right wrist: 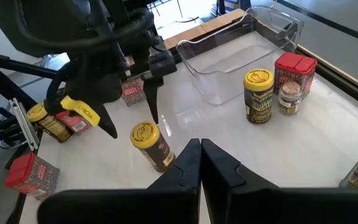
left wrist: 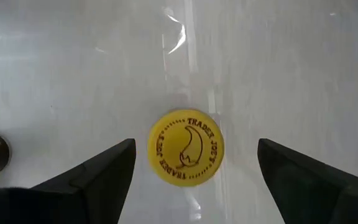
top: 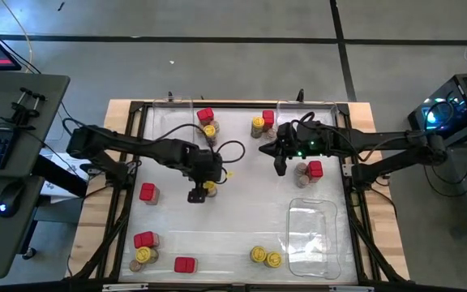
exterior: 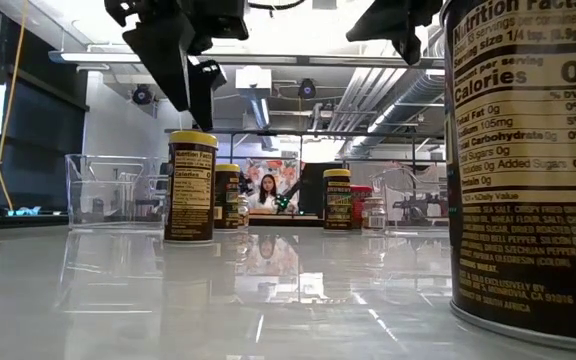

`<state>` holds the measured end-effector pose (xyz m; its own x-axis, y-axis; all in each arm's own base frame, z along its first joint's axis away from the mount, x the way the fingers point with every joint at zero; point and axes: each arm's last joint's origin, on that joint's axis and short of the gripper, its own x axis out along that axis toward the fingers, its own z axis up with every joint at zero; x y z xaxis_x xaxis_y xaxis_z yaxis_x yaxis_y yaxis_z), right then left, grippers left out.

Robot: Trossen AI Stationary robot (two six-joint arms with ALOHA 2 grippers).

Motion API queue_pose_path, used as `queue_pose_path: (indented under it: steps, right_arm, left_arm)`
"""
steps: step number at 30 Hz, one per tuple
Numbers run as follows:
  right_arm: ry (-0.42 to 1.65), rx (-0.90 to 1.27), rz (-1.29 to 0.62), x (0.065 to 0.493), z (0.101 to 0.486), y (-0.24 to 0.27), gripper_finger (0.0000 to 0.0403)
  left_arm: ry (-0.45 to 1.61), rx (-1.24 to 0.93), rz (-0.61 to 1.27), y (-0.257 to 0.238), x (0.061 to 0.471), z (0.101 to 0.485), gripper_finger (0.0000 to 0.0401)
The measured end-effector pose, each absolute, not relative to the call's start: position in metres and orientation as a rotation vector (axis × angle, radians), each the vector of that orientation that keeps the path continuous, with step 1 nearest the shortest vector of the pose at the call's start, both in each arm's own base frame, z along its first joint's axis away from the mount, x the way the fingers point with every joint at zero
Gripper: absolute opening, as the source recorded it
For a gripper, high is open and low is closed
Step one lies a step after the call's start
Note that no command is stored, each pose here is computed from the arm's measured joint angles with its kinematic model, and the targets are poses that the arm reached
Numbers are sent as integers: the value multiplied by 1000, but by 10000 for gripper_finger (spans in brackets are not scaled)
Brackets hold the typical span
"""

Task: Sort spices by type
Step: Put the yellow seasoning bottle into the top left transparent bin

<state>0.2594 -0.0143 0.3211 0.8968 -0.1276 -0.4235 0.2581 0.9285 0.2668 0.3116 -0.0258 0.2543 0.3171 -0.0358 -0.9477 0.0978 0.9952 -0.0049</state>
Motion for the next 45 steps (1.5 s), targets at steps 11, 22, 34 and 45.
queue_pose_path:
  steps: [11,22,34,45]
  right_arm:
    - [413,322,-204,259,321,-14,0]
    - [410,316,-218,259,321,-15,0]
    - [409,313,-217,259,321,-15,0]
    - [395,312,-236,260,322,-15,0]
  left_arm:
    - [1385,89,-50,-26,330,211,322]
    - [1395,-23,56,-21,331,209,189]
    - [1066,-208,406,46,253,317,189]
    - [1081,-433,936,152,163,333,189]
